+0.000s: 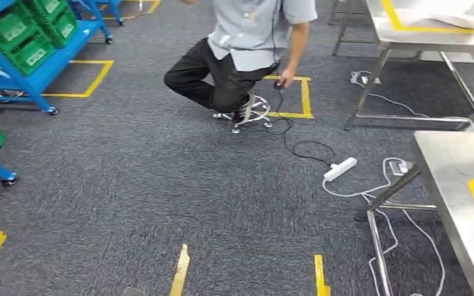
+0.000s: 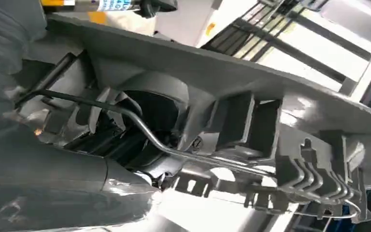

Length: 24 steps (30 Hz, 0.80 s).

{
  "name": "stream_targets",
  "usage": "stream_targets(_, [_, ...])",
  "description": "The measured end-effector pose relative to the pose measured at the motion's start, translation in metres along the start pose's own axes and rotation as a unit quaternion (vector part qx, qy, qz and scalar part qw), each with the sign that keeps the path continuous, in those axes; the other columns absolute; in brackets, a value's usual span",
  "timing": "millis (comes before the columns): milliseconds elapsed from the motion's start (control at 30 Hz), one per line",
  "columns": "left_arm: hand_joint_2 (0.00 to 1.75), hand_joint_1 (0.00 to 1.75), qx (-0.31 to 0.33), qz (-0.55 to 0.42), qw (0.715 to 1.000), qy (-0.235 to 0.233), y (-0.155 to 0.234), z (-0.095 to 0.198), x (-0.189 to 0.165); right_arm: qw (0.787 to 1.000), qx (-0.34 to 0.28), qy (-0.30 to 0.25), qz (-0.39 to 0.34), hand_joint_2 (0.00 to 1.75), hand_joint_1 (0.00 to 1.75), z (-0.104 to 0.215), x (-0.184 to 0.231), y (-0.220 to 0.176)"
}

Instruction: Take the parts from the cabinet and place them on the table.

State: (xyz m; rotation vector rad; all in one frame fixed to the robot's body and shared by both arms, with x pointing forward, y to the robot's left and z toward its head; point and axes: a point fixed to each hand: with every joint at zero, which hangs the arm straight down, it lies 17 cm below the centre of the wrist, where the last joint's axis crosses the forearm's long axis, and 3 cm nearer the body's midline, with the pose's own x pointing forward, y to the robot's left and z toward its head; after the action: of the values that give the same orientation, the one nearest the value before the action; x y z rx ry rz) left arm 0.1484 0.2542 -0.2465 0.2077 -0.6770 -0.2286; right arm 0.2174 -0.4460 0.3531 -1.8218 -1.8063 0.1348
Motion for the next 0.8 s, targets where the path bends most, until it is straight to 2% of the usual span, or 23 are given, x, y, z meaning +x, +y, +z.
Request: stream_targets(800, [1.75, 0.00, -0.005, -0.004, 1.000, 0.003, -0.005, 0.003, -0.003, 0.999, 0.034, 0.016, -0.009, 1.75, 1.64, 0.015, 0.010, 0.021])
